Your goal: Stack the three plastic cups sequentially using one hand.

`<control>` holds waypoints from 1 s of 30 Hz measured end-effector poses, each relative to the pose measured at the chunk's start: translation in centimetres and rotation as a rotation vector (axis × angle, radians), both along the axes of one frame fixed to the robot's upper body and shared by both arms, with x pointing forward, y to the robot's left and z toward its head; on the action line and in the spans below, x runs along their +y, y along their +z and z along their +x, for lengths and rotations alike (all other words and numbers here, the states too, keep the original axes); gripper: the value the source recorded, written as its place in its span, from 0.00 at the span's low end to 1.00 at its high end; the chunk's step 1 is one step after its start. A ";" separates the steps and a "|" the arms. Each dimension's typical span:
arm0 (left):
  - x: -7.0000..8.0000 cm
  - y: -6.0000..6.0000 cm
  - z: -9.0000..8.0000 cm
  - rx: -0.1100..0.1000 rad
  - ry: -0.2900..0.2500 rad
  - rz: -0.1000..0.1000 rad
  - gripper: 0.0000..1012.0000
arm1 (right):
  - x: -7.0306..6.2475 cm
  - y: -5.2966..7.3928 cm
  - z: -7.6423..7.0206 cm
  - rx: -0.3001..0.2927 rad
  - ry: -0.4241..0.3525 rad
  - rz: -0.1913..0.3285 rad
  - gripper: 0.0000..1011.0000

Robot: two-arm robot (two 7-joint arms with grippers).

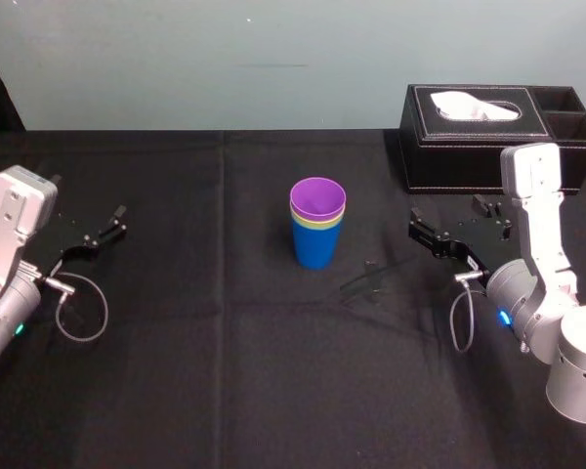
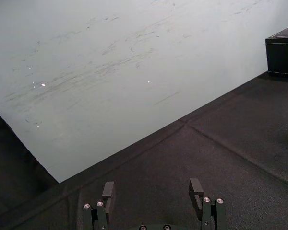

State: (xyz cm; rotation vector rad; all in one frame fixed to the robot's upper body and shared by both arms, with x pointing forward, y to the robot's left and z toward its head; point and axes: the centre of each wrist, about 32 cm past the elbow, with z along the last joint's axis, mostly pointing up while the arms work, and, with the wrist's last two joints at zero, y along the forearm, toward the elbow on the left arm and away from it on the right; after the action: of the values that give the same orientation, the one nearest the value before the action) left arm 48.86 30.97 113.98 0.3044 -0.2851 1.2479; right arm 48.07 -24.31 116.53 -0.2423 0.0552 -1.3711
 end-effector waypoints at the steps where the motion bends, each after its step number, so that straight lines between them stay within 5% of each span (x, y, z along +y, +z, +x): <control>1: 0.0 0.0 0.0 0.000 0.000 0.000 1.00 | 0.0 0.0 0.0 0.000 0.000 0.000 0.99; 30: 0.0 0.0 0.0 0.000 0.000 0.000 1.00 | 0.0 0.0 0.0 0.000 0.000 0.000 0.99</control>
State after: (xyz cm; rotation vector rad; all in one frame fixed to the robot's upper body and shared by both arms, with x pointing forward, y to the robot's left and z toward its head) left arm 48.86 30.97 113.98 0.3045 -0.2850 1.2480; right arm 48.07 -24.31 116.54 -0.2422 0.0552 -1.3711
